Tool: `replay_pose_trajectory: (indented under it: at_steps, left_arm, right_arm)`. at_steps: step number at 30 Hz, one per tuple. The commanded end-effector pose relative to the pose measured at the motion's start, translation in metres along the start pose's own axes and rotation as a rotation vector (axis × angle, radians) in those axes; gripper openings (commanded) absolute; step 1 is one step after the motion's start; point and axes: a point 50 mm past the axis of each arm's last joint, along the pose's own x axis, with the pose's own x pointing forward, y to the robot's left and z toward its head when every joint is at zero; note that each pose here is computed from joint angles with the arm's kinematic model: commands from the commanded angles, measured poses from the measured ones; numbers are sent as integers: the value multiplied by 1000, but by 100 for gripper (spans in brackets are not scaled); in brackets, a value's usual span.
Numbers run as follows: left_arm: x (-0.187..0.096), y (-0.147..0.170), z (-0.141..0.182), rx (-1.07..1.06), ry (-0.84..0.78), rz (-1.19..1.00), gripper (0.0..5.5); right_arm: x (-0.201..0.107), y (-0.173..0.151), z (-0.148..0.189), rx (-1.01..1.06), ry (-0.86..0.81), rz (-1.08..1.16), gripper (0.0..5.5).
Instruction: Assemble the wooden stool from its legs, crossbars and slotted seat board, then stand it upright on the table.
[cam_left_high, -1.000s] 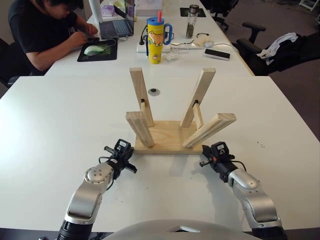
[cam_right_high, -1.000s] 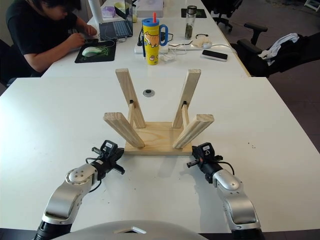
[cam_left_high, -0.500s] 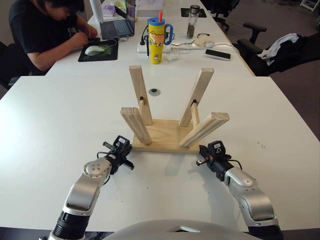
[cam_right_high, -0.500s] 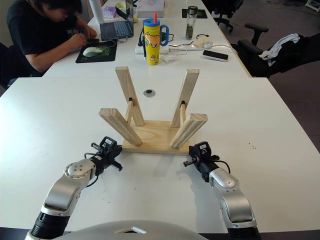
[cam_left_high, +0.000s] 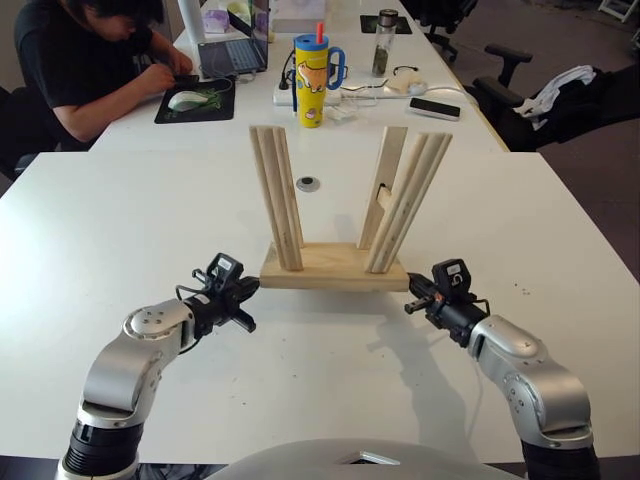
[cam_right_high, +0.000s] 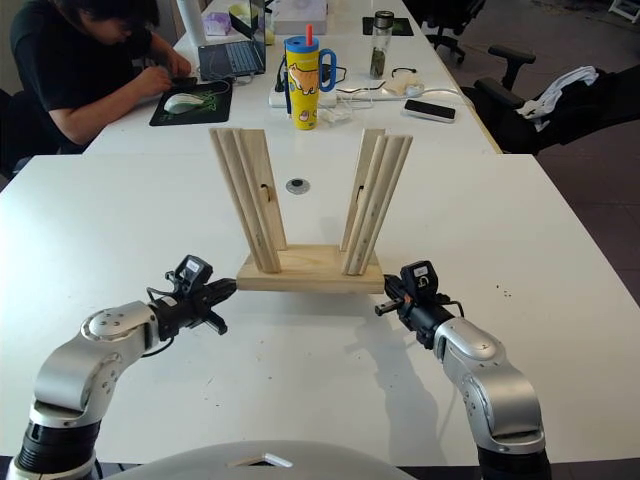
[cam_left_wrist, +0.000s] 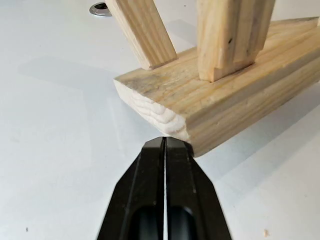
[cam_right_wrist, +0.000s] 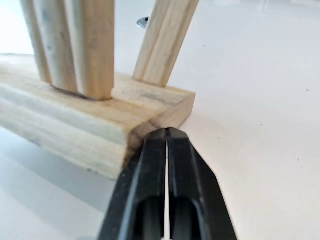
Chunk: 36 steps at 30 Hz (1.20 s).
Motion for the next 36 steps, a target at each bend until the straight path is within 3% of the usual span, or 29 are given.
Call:
replay_pose_trajectory:
  at_steps: [1,9,16,18,22,29,36]
  left_arm:
    - [-6,-56,49,51,-201,-555,0]
    - [-12,-46,48,58,-143,-570,0]
    - [-13,11,15,191,7,-283,0]
    - [-20,32,5,228,46,-205,32]
    - [-35,61,-2,273,54,-101,89]
    - [-61,89,-10,301,65,-143,185]
    - [-41,92,10,444,-55,-307,285]
  right_arm:
    - [-4,59,51,13,-194,537,2]
    - [-1,51,57,-4,-192,487,2]
    - [3,9,28,-94,-59,240,2]
    - [-1,-3,19,-121,-25,217,0]
    - [-11,-24,8,-148,21,245,59]
    - [-22,-66,-1,-218,92,313,161]
    - [-11,-55,-2,-367,97,489,264]
